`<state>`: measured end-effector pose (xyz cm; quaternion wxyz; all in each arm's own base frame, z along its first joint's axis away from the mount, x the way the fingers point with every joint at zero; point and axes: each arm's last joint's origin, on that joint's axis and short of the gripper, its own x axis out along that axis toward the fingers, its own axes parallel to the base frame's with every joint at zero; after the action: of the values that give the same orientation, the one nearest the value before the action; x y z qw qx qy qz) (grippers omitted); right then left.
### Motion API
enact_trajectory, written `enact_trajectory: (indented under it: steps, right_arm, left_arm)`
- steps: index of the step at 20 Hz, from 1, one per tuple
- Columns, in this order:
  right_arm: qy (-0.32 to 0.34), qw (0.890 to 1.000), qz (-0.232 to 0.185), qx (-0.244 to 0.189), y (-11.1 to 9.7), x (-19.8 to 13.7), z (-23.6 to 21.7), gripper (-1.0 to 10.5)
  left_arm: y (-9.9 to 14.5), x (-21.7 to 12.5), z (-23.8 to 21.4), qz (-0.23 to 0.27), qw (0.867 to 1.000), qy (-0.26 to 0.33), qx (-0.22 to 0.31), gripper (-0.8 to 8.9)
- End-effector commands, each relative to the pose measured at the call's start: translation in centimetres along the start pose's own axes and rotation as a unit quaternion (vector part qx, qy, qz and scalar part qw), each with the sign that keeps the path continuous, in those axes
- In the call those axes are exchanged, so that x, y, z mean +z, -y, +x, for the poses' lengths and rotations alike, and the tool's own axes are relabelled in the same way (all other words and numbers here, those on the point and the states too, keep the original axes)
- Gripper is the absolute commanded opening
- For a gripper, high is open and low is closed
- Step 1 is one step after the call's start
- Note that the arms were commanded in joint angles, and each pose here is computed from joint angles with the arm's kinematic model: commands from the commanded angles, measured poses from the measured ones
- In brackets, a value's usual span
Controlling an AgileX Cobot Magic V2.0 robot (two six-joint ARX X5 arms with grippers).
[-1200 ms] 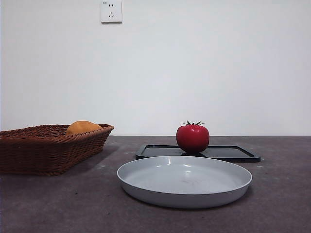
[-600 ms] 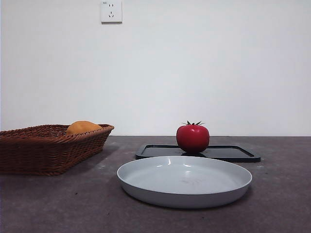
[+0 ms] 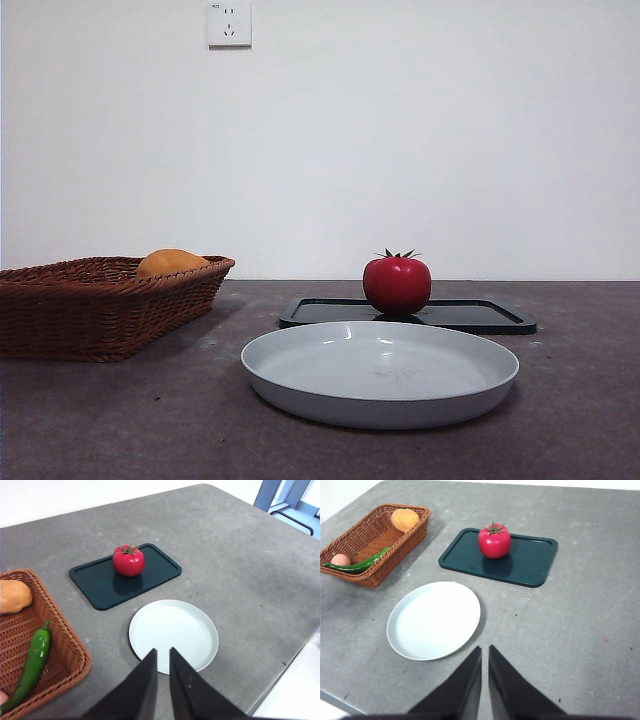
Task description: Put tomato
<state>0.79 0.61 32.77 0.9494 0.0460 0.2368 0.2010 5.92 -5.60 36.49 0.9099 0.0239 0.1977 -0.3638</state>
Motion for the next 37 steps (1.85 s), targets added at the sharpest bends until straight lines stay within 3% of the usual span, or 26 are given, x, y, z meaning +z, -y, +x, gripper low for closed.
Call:
enact_trajectory:
  steps: [1,6,9,13,17,22,27,30,37]
  right_arm:
    - [0.01,1.0,-0.002,0.004,-0.1,0.3,-0.2,0.1]
    - [0.01,1.0,-0.002,0.004,-0.1,0.3,-0.2,0.1]
    - [0.01,1.0,-0.002,0.004,-0.1,0.3,-0.2,0.1]
    - [0.01,1.0,-0.002,0.004,-0.1,0.3,-0.2,0.1]
    - [0.01,1.0,-0.002,0.004,-0.1,0.3,-0.2,0.1]
    - [0.01,1.0,-0.002,0.004,-0.1,0.3,-0.2,0.1]
    - [0.01,1.0,-0.002,0.004,-0.1,0.3,-0.2,0.1]
    - [0.01,1.0,-0.002,0.004,-0.1,0.3,-0.2,0.1]
    - [0.01,1.0,-0.002,0.004,-0.1,0.3,-0.2,0.1]
  left_arm:
    - [0.1,0.3,0.0,0.002,1.0,0.007,-0.006,0.33]
    - [-0.1,0.3,-0.1,0.018,1.0,0.01,0.006,0.33]
    - [-1.9,-0.4,1.4,0.066,0.993,0.04,0.088,0.33]
    - [-5.9,-5.1,4.0,0.035,0.966,0.113,0.229,0.33]
    - [-8.2,-11.2,5.2,-0.018,0.94,0.133,0.313,0.33]
    - [-8.7,-16.6,6.3,-0.043,0.926,0.159,0.339,0.33]
    - [-8.5,-18.3,6.6,-0.063,0.921,0.187,0.335,0.33]
    - [-8.7,-18.7,6.6,-0.085,0.911,0.182,0.36,0.33]
    - [-8.7,-19.7,6.9,-0.088,0.919,0.123,0.364,0.33]
